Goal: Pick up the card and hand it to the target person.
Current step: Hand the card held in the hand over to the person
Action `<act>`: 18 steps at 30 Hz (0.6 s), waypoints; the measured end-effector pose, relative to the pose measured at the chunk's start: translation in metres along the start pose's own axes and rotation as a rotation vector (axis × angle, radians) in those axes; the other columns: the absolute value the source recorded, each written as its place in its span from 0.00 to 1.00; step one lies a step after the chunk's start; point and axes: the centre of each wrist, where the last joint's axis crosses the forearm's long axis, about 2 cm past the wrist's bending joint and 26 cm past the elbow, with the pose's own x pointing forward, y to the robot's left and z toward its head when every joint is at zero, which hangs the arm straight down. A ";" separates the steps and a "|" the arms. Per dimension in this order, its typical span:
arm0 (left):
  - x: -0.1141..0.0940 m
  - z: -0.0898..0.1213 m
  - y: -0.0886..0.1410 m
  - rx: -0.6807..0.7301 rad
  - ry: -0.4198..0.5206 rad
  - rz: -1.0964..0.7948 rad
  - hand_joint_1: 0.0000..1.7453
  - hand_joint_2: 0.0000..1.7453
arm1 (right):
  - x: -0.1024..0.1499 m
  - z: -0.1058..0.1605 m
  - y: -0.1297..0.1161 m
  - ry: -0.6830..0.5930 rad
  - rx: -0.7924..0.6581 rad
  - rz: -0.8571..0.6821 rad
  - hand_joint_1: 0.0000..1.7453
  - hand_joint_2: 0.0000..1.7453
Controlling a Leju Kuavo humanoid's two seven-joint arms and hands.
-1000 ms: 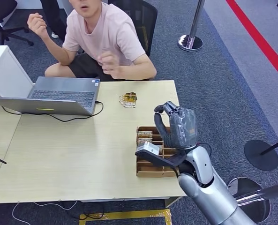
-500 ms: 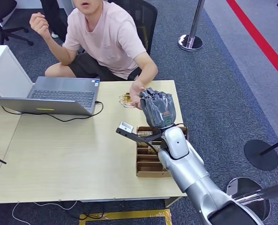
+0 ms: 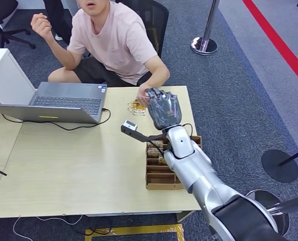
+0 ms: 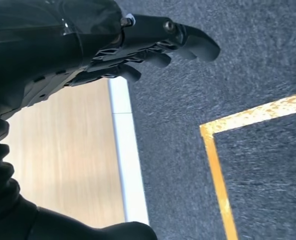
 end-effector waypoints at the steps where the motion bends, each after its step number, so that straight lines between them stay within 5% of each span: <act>1: 0.000 0.000 0.000 0.002 -0.001 0.001 0.00 0.75 | 0.000 0.000 0.001 0.002 0.005 0.000 0.00 1.00; 4: 0.000 0.000 0.001 0.008 0.000 0.002 0.00 0.00 | 0.000 0.000 0.003 0.006 0.018 -0.002 0.00 1.00; 12: -0.001 -0.001 0.003 0.020 0.007 0.016 0.00 0.00 | -0.007 0.000 0.004 0.068 0.027 -0.037 0.00 1.00; 18: -0.002 -0.001 0.005 0.026 0.018 0.022 0.00 0.00 | -0.038 -0.017 -0.007 0.246 0.005 -0.226 0.00 1.00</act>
